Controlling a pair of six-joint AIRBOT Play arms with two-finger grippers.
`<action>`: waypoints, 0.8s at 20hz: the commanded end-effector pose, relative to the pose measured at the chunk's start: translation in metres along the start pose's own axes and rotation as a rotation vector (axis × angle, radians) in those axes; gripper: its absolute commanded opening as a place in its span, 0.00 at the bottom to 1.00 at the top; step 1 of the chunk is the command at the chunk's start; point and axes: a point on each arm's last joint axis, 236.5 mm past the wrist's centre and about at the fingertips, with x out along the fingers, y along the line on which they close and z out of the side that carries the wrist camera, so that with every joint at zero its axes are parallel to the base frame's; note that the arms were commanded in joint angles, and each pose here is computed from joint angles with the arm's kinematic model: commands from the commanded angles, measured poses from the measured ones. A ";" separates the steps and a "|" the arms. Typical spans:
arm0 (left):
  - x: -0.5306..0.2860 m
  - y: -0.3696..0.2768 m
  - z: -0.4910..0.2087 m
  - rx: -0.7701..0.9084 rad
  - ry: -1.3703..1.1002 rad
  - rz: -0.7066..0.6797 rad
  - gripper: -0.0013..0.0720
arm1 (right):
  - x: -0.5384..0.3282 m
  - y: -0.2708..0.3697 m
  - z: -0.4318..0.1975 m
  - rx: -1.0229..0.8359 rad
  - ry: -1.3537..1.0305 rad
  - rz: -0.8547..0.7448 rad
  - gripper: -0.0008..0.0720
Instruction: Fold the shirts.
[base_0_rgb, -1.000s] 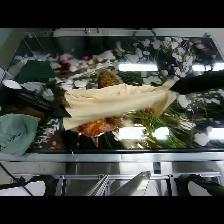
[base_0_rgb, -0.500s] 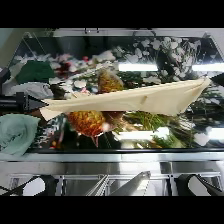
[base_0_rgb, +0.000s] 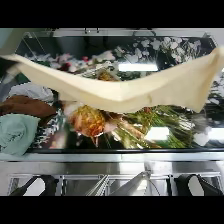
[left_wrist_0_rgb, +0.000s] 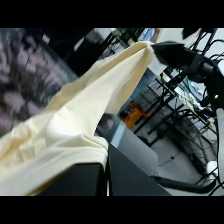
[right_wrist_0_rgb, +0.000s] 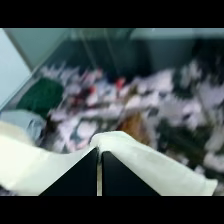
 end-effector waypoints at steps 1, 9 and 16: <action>-0.004 -0.144 0.051 0.321 -0.130 -0.100 0.04 | -0.055 0.050 0.098 -0.286 -0.375 -0.184 0.04; -0.033 0.015 0.040 0.011 -0.006 0.292 0.04 | -0.005 -0.029 0.064 -0.057 -0.302 -0.114 0.04; 0.033 0.305 -0.139 -0.686 0.296 0.295 0.04 | 0.183 -0.210 -0.177 0.353 0.148 -0.241 0.04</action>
